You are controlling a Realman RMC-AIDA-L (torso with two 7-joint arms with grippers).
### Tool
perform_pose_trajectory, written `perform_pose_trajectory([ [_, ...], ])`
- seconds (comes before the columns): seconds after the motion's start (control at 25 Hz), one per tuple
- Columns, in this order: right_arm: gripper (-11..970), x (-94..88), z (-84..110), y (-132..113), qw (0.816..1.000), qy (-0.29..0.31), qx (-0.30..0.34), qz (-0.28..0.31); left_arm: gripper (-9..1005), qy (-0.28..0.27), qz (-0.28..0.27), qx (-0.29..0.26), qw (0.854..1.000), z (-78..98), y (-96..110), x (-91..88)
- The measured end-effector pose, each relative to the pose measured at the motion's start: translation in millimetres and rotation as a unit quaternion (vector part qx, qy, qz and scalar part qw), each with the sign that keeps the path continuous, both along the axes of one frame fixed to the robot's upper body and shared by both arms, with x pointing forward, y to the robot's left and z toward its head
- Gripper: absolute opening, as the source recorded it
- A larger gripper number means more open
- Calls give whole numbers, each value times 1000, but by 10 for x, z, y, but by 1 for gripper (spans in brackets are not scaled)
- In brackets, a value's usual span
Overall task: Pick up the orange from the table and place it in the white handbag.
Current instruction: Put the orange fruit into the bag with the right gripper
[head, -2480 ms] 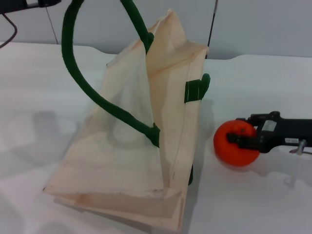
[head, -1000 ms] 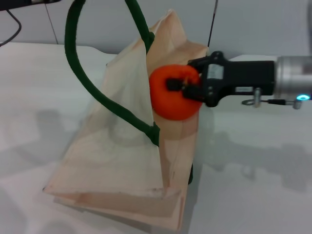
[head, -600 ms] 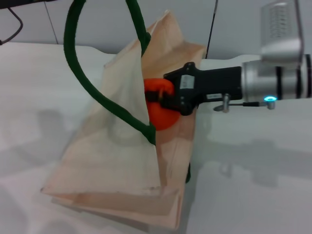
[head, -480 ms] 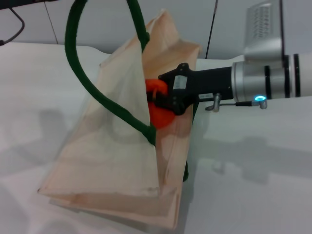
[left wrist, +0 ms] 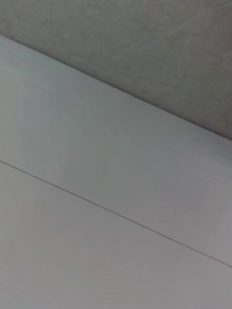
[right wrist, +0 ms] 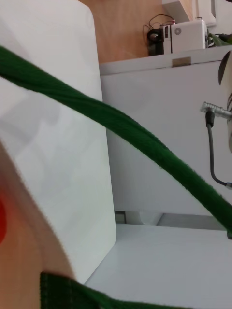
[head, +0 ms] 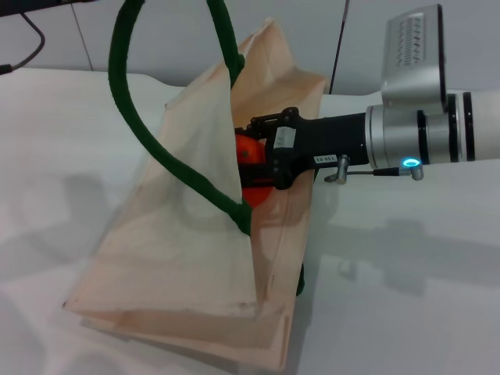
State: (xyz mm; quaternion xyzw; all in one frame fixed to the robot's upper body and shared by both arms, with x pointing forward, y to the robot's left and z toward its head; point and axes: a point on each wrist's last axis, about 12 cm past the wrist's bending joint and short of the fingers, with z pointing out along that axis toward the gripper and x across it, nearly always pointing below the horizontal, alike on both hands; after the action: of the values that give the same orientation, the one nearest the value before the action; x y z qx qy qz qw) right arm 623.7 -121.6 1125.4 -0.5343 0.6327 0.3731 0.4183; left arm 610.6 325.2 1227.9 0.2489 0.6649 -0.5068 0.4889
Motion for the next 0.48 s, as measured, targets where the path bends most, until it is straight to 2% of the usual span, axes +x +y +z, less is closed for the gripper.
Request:
perform_pose_trajectory([
  [0.28,701,3,10,-31,1000,1,5,-2,133,2,3,1,1000,-12,20,-8],
  [0.48,892,-3,-8,-65,1000,3,8,-8,133,4,8,3,1000,-22,29,-4],
])
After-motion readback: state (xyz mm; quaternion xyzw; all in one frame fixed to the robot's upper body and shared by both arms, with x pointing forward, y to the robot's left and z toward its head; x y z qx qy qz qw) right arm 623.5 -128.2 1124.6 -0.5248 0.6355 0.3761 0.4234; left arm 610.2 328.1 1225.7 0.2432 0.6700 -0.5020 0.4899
